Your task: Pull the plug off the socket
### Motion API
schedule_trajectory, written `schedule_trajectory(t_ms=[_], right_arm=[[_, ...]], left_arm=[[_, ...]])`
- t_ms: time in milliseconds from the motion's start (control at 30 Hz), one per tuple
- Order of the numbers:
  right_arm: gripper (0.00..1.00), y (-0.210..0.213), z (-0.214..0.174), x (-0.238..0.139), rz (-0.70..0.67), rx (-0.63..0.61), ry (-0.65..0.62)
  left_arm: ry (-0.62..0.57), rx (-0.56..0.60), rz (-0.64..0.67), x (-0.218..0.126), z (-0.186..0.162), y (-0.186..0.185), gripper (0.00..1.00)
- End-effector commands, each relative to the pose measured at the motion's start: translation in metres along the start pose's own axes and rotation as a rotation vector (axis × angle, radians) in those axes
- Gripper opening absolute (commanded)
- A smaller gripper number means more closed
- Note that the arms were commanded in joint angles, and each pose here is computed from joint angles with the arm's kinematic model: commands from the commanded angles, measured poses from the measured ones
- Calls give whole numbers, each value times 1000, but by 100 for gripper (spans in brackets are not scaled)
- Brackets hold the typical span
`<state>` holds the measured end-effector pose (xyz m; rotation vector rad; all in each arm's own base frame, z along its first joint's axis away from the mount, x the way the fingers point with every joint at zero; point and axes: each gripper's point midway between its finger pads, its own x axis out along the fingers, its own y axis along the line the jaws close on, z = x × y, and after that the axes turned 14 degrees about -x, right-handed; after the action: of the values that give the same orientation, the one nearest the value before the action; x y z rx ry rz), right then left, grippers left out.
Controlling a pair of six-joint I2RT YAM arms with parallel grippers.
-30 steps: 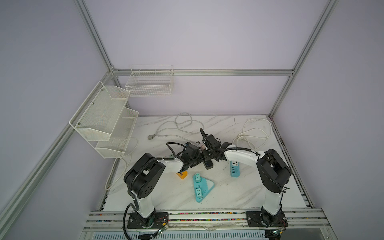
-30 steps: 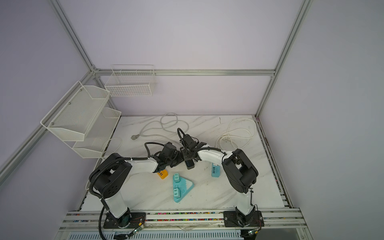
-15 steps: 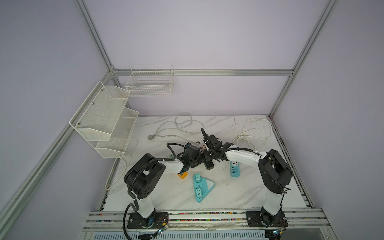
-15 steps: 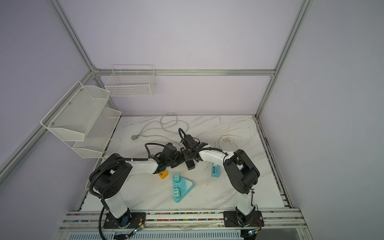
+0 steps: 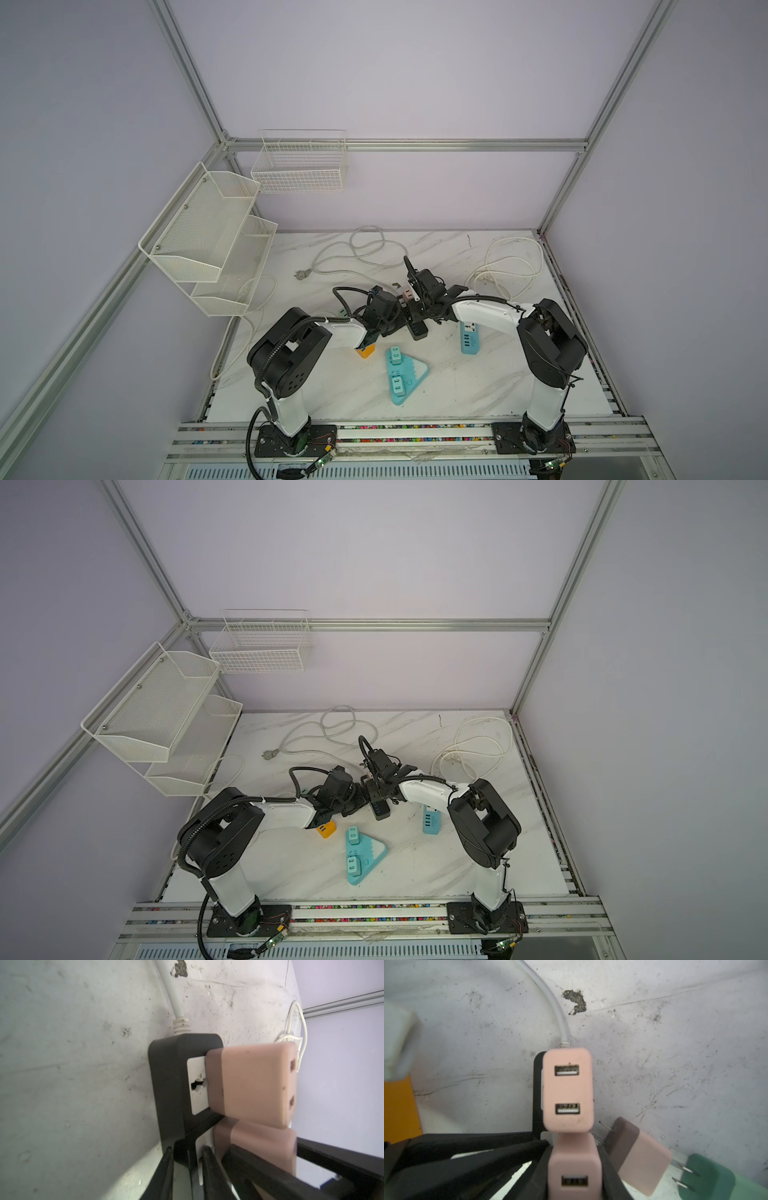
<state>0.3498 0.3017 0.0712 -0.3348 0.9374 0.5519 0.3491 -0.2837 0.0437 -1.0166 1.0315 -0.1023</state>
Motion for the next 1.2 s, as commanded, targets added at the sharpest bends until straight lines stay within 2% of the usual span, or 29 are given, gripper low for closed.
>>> schedule_trajectory(t_ms=[0,133,233,300,433,567,833,1033,1167], right_arm=[[7,16,34,-16,16,-19,-104],[6,3,38,-23,-20,-3,-122],[6,-12,44,-29,34,37,-144],[5,-20,46,-32,4,42,-146],[4,-1,42,-26,-20,-8,-128],[2,18,35,-19,17,-33,-106],[2,-14,41,-34,-26,4,-148],[0,13,32,-28,11,-77,-130],[0,3,35,-32,-33,-77,-140]], left_arm=[[20,-25,224,0,-12,71,23],[12,-26,225,-2,-11,71,22],[10,-20,222,-2,-11,70,21],[13,-17,223,-1,-11,68,21],[3,-17,222,-1,-10,67,21],[10,-19,227,-1,-11,69,20],[45,-10,197,1,-17,61,21],[75,-15,244,5,-24,78,20],[64,-15,275,2,-25,92,19]])
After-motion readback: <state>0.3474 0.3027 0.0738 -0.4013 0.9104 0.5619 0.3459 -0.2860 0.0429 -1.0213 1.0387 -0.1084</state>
